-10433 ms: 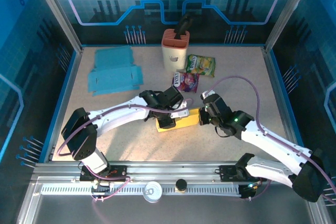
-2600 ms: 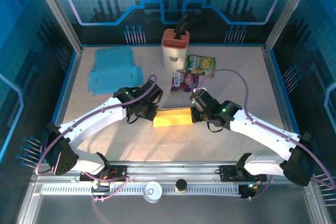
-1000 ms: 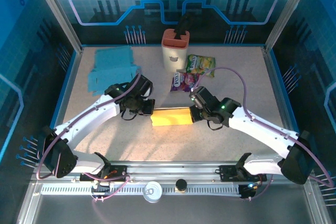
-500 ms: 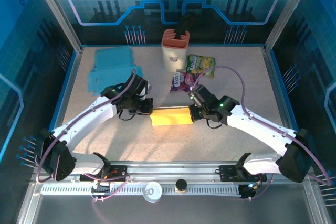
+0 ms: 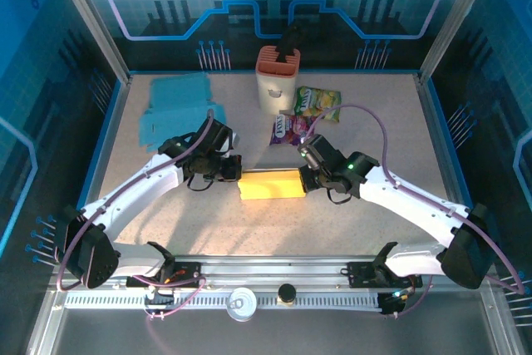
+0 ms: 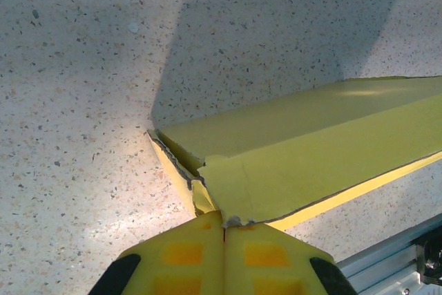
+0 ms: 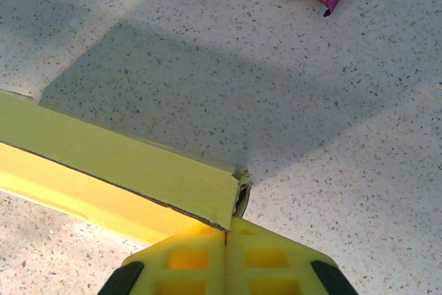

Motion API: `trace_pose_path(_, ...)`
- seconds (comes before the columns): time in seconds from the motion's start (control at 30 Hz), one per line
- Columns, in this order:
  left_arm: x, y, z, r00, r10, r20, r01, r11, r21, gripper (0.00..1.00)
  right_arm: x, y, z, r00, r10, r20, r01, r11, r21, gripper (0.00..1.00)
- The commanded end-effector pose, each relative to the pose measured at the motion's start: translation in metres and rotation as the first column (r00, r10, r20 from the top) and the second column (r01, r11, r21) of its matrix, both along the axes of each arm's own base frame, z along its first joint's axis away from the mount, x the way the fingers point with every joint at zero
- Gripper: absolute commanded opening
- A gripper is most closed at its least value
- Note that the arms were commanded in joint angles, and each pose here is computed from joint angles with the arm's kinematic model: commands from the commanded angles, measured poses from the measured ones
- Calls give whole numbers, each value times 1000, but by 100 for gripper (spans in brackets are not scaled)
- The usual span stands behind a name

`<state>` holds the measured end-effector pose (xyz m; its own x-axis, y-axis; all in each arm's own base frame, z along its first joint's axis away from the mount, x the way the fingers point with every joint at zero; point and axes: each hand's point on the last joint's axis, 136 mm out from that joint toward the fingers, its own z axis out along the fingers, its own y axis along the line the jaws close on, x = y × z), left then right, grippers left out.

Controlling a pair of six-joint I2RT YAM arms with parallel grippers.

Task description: Fold the paper box

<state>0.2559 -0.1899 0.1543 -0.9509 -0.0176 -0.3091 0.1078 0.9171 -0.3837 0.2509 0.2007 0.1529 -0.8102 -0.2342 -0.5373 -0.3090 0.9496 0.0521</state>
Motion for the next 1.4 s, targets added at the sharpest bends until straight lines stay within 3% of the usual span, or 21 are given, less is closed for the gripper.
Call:
trace_pose_path(0.0, -13, -3, -5, 998, -52, -32, 51, 999, -10, 0, 0, 15, 5, 999, 47, -13, -47, 997, 54, 0)
trace_pose_path(0.83, -19, 5, -25, 997, -49, -60, 51, 998, 32, 0, 2, 13, 6, 998, 56, 2, -56, 998, 28, 0)
trace_pose_path(1.37, -10, -22, 14, 999, -54, -6, 53, 989, -140, 0, 3, 15, 20, 998, 65, 10, -66, 995, 70, 0)
